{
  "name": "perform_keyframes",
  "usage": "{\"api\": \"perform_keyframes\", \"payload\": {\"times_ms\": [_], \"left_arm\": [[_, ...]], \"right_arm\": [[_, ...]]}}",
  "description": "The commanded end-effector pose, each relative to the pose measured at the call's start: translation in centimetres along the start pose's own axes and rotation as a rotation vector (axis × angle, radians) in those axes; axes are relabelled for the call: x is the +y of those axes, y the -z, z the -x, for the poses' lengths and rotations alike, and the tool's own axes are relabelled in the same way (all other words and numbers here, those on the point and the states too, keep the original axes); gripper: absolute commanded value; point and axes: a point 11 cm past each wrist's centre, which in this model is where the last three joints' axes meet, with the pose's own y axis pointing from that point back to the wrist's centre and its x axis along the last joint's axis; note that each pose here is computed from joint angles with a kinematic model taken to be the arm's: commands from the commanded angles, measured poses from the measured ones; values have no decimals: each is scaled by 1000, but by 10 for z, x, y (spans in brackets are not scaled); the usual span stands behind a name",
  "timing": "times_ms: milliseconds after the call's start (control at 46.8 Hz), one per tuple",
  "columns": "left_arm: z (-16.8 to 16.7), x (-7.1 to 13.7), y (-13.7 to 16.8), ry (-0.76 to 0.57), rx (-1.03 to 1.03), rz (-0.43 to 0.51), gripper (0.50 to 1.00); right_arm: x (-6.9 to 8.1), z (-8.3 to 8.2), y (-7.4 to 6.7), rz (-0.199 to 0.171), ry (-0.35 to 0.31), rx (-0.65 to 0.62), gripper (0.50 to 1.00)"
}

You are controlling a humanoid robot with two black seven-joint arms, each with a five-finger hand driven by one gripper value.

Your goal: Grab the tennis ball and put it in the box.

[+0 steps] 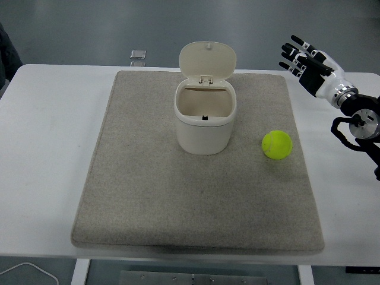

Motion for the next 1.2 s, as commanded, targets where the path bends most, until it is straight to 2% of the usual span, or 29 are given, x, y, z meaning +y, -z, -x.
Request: {"api": "perform_keyframes", "payload": {"times_ms": [0, 385, 470, 662, 769, 897, 1068, 1175], "left_arm": [[0, 0, 0, 0, 0, 1, 990], [5, -1, -5, 14, 1, 10, 992], [2, -1, -5, 6, -2, 10, 992], [4, -1, -5, 13, 1, 10, 992], [3, -1, -5, 10, 0, 10, 992], [3, -1, -5, 10, 0, 10, 992], [3, -1, -5, 10, 0, 10, 992], [3, -1, -5, 10, 1, 10, 992]], "right_arm": [[0, 0, 0, 0, 1, 0, 926], [0, 0, 3, -4, 5, 6, 926], [-1, 2, 9, -14, 12, 18, 926], [-2, 6, 12, -19, 40, 30, 926], [2, 1, 17, -20, 54, 44, 926], [6, -4, 21, -15, 86, 127, 924], [12, -15, 31, -11, 81, 259, 924], [11, -11, 38, -8, 109, 327, 924]]}}
